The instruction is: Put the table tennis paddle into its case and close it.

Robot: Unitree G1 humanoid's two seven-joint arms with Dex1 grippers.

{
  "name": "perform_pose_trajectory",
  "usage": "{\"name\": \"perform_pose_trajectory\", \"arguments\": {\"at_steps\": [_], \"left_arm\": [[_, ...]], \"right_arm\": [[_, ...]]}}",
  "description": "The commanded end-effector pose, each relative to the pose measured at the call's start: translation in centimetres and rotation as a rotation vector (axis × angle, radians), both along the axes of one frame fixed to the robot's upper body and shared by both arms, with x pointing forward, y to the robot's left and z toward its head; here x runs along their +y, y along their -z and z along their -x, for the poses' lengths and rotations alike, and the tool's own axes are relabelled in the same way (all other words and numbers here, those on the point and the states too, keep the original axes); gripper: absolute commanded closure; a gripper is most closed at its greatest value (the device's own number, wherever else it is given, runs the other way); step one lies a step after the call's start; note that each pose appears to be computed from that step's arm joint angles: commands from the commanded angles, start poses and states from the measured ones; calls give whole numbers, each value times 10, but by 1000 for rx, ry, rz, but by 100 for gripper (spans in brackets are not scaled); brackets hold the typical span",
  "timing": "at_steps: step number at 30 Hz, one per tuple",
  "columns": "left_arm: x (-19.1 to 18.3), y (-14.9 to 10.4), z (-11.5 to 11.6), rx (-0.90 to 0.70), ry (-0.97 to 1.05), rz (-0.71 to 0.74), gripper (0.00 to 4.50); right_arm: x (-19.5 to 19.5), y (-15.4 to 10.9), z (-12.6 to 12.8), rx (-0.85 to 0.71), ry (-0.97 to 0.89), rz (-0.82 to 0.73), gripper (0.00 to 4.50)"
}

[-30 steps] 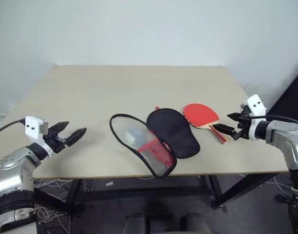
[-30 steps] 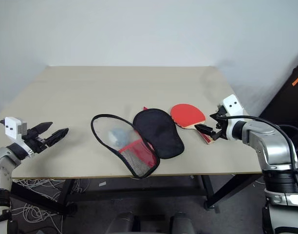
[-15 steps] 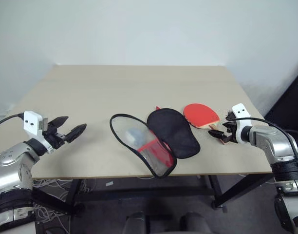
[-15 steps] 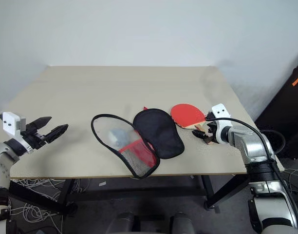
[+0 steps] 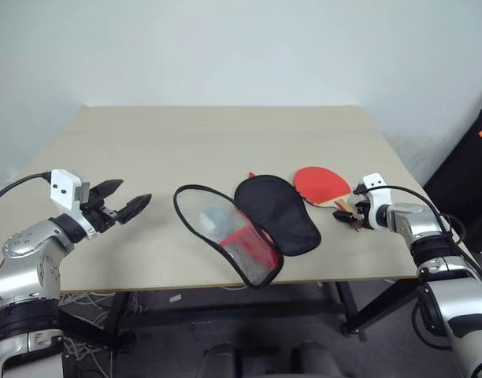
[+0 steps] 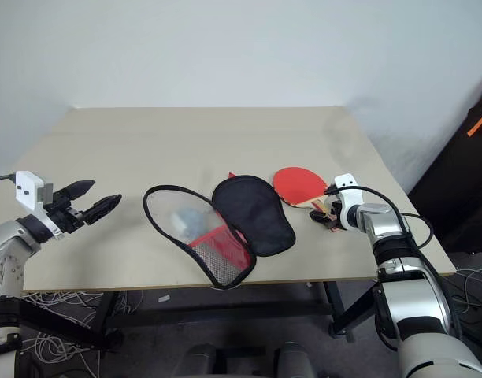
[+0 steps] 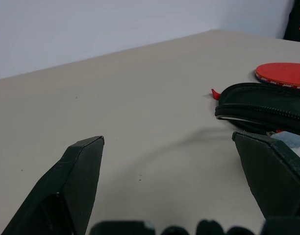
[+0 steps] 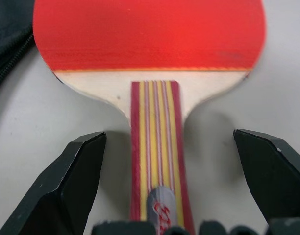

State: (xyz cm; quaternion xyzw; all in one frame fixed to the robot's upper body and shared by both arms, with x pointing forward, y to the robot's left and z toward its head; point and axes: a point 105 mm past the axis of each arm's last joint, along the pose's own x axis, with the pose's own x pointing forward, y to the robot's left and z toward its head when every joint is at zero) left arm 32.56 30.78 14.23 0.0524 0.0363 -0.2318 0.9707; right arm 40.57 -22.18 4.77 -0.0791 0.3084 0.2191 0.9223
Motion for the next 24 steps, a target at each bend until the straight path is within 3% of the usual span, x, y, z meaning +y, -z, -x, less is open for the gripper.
{"name": "perform_pose_trajectory", "arguments": {"at_steps": [1,10,17,20,24], "left_arm": [[-3,-12,-1,-50,8,-5,0],[-6,-7,-1,-46,5,11,0],[-9,-2,-3,-39,6,20,0],[-9,0,-4,-33,10,22,0],[-10,2,-6,-26,15,21,0]], "right_arm": [[6,-12,-9,-53,-28,5,37],[7,-10,-10,-57,-25,3,328],[-1,-41,-25,-180,109,-54,339],[13,-63,-29,-251,104,-117,339],[45,-73,-20,-279,42,-134,339]]}}
